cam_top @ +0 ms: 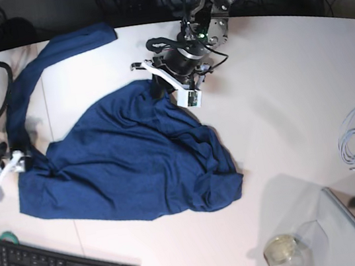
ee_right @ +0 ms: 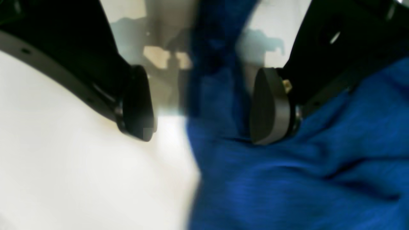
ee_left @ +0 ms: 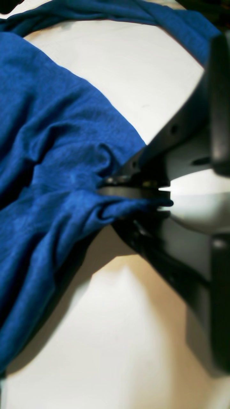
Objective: Layout the t-shirt on the table in an organized manner, then fold the t-shirt properly
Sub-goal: 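Lift the shirt with both grippers and lay it flat on the table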
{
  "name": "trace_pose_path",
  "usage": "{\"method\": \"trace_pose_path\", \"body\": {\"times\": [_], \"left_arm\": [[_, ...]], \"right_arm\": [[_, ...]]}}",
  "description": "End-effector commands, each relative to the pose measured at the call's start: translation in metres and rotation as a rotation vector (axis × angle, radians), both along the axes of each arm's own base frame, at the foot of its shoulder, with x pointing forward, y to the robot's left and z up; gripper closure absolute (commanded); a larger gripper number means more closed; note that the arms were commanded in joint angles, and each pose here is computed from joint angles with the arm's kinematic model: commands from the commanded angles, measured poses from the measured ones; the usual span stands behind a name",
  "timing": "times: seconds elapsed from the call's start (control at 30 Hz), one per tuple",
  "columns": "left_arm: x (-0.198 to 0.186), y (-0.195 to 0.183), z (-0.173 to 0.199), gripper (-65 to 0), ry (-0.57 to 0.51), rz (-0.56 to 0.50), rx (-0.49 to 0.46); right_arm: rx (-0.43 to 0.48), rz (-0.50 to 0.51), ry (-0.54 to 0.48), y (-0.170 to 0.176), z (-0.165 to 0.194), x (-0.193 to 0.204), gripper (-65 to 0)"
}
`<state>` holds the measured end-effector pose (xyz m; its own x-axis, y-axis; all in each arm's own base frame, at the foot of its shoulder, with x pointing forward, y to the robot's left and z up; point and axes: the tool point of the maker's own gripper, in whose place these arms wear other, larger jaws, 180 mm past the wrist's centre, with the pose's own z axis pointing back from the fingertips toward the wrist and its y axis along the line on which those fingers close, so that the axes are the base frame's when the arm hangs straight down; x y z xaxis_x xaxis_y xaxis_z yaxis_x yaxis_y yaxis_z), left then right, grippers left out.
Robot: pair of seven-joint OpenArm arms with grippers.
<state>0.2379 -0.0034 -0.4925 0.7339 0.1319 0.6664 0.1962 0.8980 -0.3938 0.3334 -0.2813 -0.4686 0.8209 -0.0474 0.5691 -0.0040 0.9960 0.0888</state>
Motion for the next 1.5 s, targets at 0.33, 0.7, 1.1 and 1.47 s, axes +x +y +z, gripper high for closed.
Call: {"method": "trace_pose_path", "body": {"times": [0.33,0.7,1.1,1.47], "left_arm": [[0.015,0.045,0.045,0.0,-0.137,0.089,0.031],[0.012,0.064,0.106,0.0,-0.294,0.057,0.063],[0.002,0.183,0.182,0.0,-0.458,0.249,0.281],[0.121,0.148,0.278,0.0,-0.709,0.199,0.221]], "right_arm": [[0.035,-0.019,0.037,-0.002,-0.023,0.005,-33.3],[-0.063,0.075,-0.015,0.000,0.043,-0.037,0.0],[-0.190,0.041,-0.104,-0.021,0.155,-0.114,0.0],[-0.178,0.062,-0.294,-0.033,0.229,-0.024,0.0]]}}
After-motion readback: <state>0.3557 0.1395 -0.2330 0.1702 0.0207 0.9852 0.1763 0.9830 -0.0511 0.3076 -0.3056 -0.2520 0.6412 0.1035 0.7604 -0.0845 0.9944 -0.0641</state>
